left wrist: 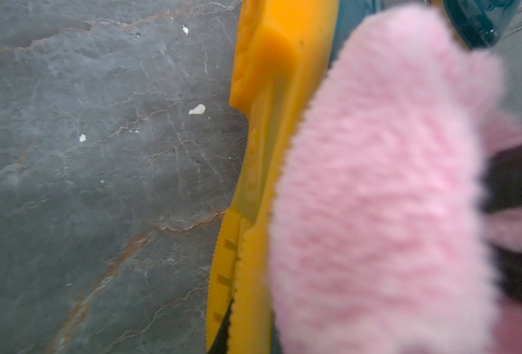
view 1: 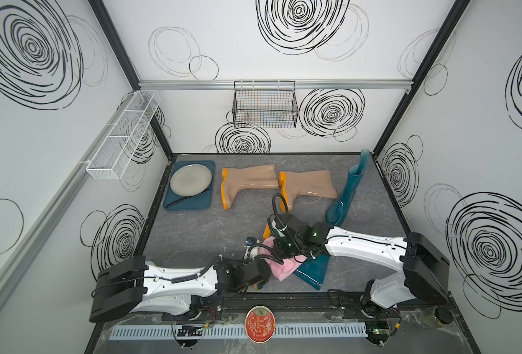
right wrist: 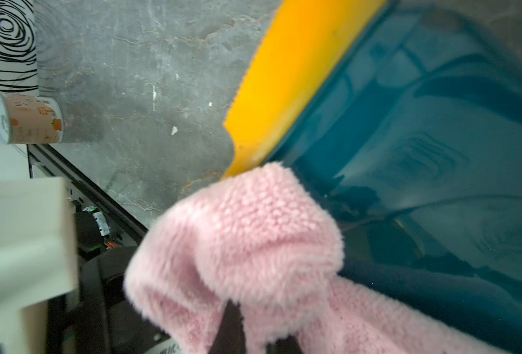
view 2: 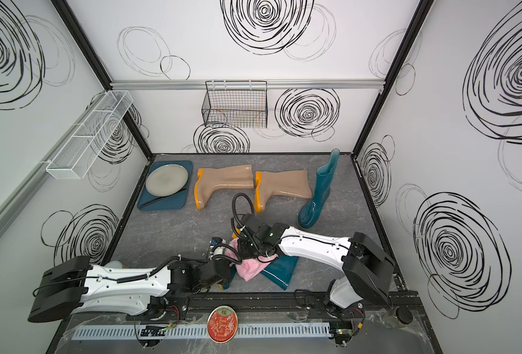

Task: Wipe the rubber boots with a cloth
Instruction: Wipe the dirt off the rubber boot.

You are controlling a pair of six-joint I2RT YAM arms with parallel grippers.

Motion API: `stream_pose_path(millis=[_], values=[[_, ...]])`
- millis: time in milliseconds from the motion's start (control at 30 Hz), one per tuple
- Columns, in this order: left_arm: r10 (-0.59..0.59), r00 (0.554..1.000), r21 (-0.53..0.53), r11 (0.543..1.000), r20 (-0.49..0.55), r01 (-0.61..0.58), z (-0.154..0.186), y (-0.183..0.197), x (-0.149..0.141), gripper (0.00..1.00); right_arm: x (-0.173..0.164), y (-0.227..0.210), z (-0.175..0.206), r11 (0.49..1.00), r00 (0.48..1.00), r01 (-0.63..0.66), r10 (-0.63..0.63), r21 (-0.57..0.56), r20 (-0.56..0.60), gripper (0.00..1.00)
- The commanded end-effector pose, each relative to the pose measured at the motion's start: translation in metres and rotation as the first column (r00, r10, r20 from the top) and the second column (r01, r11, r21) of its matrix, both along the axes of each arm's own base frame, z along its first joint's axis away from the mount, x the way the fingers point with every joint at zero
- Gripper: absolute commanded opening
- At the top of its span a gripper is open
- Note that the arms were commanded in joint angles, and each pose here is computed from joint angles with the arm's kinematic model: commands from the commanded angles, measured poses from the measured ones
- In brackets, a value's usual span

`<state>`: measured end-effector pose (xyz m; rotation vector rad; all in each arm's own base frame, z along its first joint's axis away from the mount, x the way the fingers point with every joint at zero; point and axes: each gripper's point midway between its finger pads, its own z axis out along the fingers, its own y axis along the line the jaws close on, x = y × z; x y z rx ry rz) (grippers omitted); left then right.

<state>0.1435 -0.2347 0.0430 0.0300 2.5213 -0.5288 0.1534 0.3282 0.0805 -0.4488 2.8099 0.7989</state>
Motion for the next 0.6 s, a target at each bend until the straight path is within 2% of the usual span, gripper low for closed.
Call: stream_pose_path(millis=[0, 67, 167, 233, 267, 300, 400, 467, 567], values=[[0.032, 0.999, -0.011, 0.999, 0.019, -0.032, -0.008, 0.001, 0.004, 0.00, -0.008, -0.035, -0.028, 0.995, 0.998, 0.057, -0.059, -0.083, -0.011, 0.00], [0.028, 0.999, -0.010, 1.000, 0.015, -0.028, -0.010, 0.000, 0.003, 0.00, -0.020, -0.076, -0.049, 0.971, 0.990, 0.131, -0.139, -0.202, -0.026, 0.00], [0.018, 1.000, -0.002, 1.000, 0.013, -0.018, -0.011, -0.001, 0.004, 0.00, -0.045, -0.153, -0.070, 0.873, 0.964, 0.229, -0.266, -0.431, -0.025, 0.00], [0.014, 1.000, 0.003, 1.000, 0.012, -0.014, -0.012, -0.001, 0.004, 0.00, -0.058, -0.191, -0.068, 0.809, 0.948, 0.281, -0.319, -0.516, 0.016, 0.00], [0.013, 1.000, 0.003, 1.000, 0.010, -0.013, -0.012, 0.000, 0.004, 0.00, -0.063, -0.202, -0.066, 0.794, 0.941, 0.297, -0.337, -0.530, 0.023, 0.00], [0.011, 1.000, 0.008, 1.000, 0.007, -0.011, -0.014, 0.001, 0.004, 0.00, -0.068, -0.207, -0.063, 0.800, 0.939, 0.300, -0.342, -0.520, 0.015, 0.00], [0.014, 1.000, 0.005, 1.000, 0.003, -0.014, -0.016, 0.004, 0.005, 0.00, -0.072, -0.192, -0.062, 0.871, 0.948, 0.288, -0.318, -0.397, -0.011, 0.00], [0.011, 1.000, 0.000, 1.000, 0.003, -0.011, -0.016, 0.003, 0.005, 0.00, -0.061, -0.171, -0.057, 0.914, 0.957, 0.277, -0.289, -0.297, 0.005, 0.00], [0.001, 1.000, 0.004, 1.000, 0.006, -0.001, -0.015, 0.000, 0.006, 0.00, -0.028, -0.116, -0.026, 0.968, 0.973, 0.228, -0.224, -0.101, 0.045, 0.00]])
